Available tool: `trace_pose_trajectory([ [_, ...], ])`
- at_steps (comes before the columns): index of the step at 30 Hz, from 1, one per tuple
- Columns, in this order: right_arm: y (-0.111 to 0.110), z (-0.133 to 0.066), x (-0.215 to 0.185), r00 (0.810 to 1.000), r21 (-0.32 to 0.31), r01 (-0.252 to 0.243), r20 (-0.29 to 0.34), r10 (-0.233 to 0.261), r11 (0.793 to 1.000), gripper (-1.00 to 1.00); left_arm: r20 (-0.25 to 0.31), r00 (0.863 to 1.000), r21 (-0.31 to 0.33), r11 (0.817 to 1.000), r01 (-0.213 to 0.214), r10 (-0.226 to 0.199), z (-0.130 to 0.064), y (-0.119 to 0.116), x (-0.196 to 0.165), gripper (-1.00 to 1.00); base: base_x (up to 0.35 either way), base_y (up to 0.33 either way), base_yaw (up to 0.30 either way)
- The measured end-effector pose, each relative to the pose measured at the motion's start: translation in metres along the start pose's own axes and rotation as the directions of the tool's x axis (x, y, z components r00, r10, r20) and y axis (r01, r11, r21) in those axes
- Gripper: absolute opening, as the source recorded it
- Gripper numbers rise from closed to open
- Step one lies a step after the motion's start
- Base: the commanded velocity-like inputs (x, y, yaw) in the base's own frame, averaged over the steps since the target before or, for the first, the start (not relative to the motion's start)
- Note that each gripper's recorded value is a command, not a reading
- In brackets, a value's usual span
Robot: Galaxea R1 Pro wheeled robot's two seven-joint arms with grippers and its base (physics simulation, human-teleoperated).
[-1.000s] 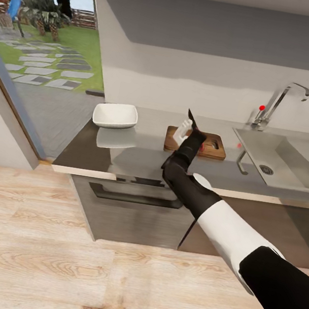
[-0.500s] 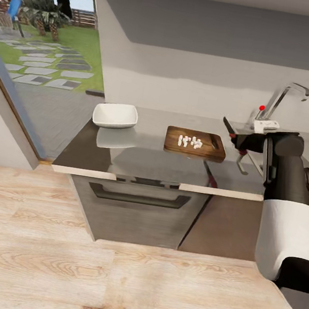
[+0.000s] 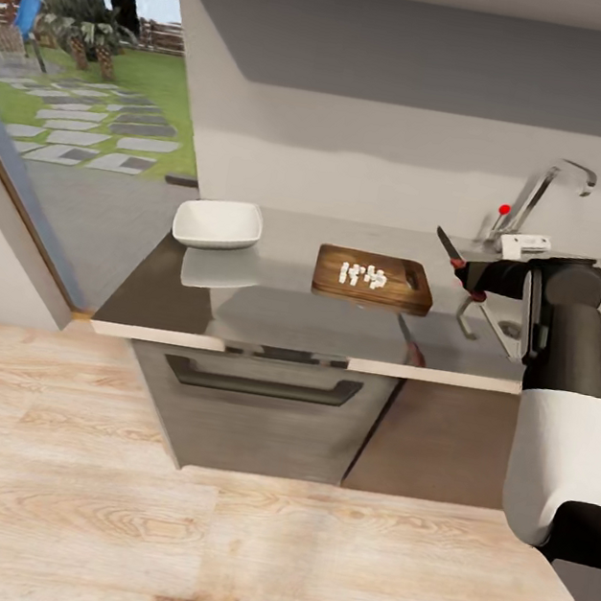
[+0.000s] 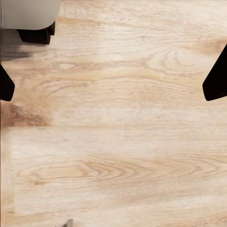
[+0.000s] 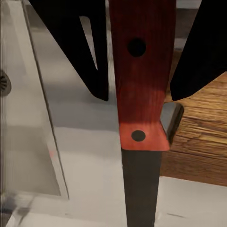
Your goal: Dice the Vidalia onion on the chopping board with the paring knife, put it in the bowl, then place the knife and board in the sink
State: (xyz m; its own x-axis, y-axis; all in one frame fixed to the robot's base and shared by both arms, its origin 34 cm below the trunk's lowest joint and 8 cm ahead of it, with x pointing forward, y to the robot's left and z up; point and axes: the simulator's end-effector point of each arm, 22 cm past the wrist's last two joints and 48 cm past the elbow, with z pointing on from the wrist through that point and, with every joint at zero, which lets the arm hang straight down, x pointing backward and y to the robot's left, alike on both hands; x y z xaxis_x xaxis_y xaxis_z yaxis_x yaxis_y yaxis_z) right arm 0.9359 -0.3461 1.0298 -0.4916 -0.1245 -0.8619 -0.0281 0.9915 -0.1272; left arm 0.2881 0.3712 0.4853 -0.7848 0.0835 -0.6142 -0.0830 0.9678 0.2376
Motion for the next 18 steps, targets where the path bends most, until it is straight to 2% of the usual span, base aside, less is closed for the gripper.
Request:
trace_pose_trajectory([
  [7,-0.009,0.0,0.002,1.0,0.044,0.026,-0.012,-0.025,0.999,-1.0,-0.007,1.0,0.005,1.0,0.009,-0.009,-0.002,-0.007,0.002,1.0,0.117,-0.283,0.0],
  [11,-0.012,0.002,0.002,0.999,0.057,0.039,0.004,-0.039,0.998,-1.0,-0.007,1.0,0.009,1.0,0.014,-0.014,-0.002,-0.011,0.002,1.0,0.018,-0.046,0.0],
  [14,-0.011,0.007,-0.001,0.994,0.058,0.079,0.066,-0.082,0.995,-1.0,-0.004,1.0,0.008,1.0,0.014,-0.014,-0.002,-0.011,0.001,1.0,0.005,-0.013,0.0],
  [18,-0.011,0.014,0.015,0.993,0.056,0.093,0.073,-0.097,0.994,-1.0,-0.003,1.0,-0.005,1.0,0.007,-0.007,-0.001,0.0,0.001,1.0,0.105,-0.116,0.0],
])
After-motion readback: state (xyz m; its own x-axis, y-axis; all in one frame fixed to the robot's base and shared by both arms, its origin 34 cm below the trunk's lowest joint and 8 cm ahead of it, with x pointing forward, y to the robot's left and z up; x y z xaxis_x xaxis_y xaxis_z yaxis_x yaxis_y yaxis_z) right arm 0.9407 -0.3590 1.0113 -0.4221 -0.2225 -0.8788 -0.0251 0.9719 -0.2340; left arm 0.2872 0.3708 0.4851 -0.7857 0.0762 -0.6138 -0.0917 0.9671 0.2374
